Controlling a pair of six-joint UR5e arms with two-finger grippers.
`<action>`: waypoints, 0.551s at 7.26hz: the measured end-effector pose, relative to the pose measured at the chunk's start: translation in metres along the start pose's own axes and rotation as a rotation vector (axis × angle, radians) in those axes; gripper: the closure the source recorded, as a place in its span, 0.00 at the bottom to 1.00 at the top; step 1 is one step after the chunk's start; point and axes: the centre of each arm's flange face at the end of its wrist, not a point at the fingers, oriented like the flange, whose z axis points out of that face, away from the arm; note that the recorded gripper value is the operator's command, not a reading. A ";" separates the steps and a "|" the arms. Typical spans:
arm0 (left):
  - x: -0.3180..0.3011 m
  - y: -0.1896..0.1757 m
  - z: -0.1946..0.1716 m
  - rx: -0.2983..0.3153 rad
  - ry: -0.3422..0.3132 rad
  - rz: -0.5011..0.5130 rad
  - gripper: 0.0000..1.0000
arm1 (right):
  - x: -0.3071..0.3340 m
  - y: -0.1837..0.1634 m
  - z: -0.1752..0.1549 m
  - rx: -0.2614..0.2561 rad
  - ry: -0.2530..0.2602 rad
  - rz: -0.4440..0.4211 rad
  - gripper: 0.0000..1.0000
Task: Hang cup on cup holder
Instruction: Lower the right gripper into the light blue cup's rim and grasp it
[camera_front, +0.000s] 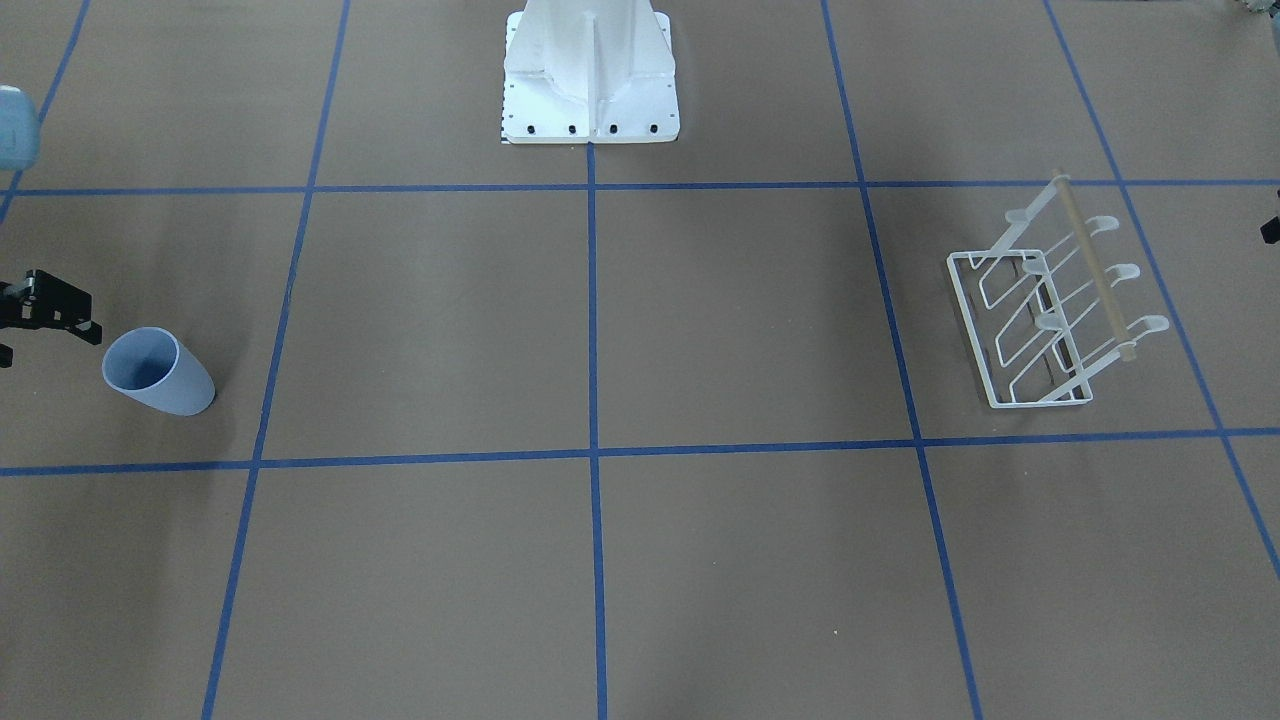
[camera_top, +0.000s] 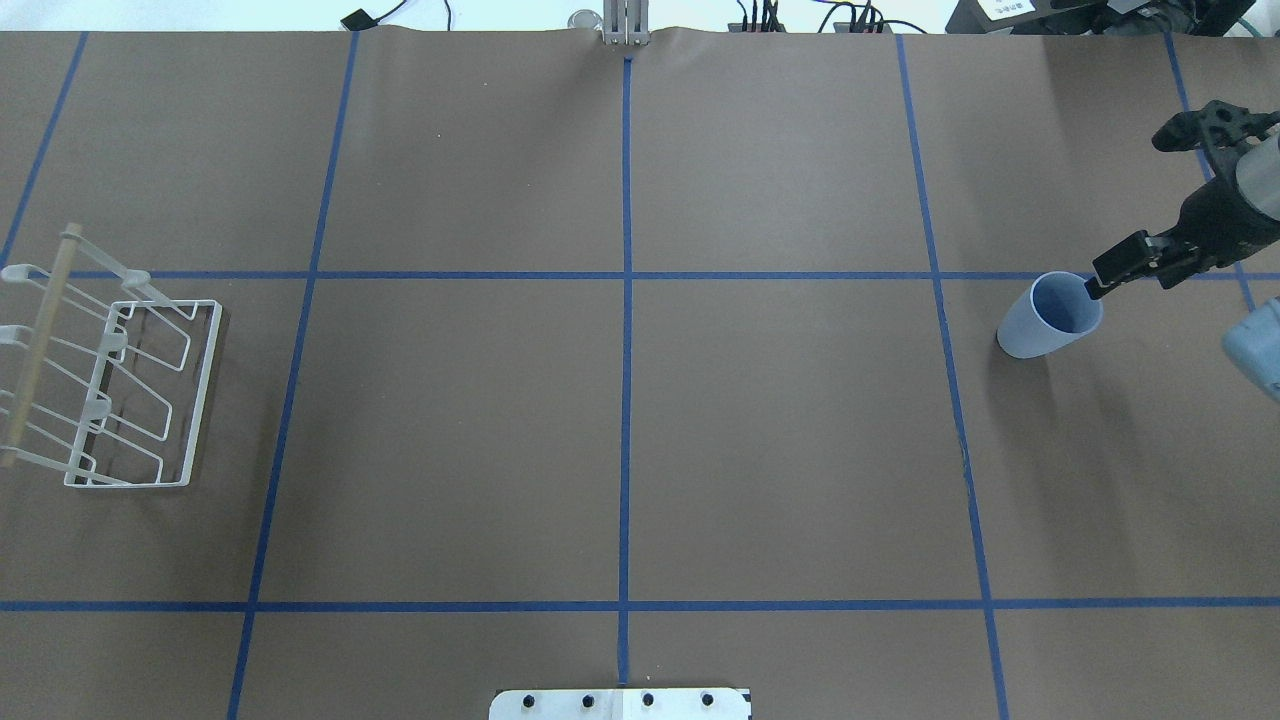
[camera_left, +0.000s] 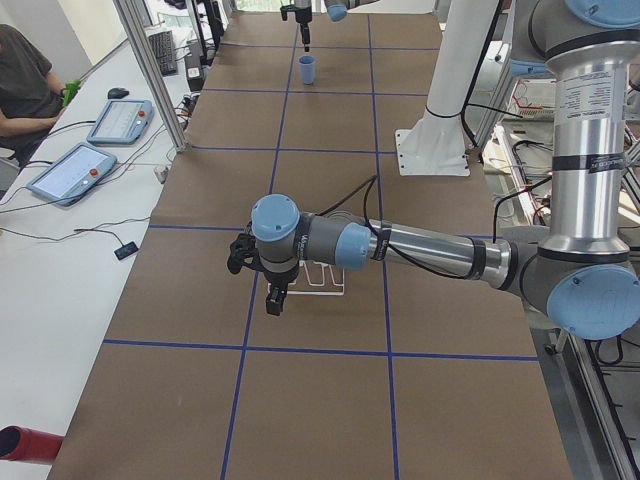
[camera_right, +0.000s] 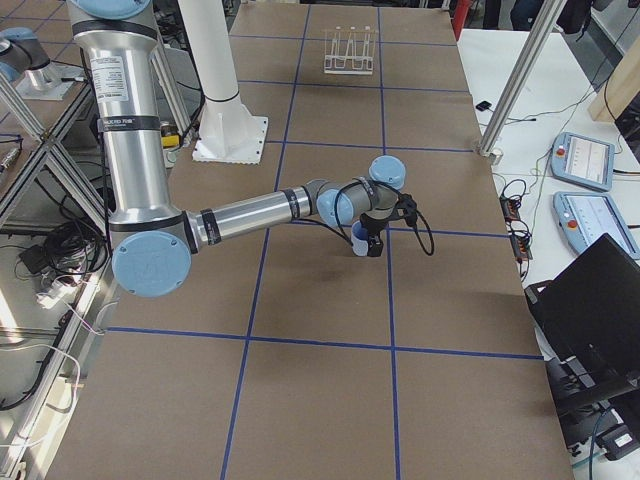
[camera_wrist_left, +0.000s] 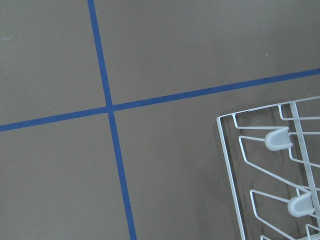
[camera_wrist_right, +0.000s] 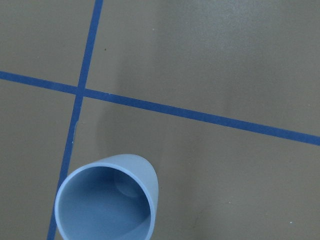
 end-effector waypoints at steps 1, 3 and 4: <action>0.000 0.000 0.000 0.000 0.000 0.000 0.02 | -0.007 -0.006 0.008 -0.009 -0.002 0.027 0.00; 0.000 -0.001 0.000 0.000 0.000 0.000 0.01 | -0.010 -0.007 0.020 -0.028 0.000 0.045 0.00; 0.000 0.000 0.000 0.000 0.000 0.000 0.01 | -0.011 -0.006 0.026 -0.038 0.005 0.046 0.04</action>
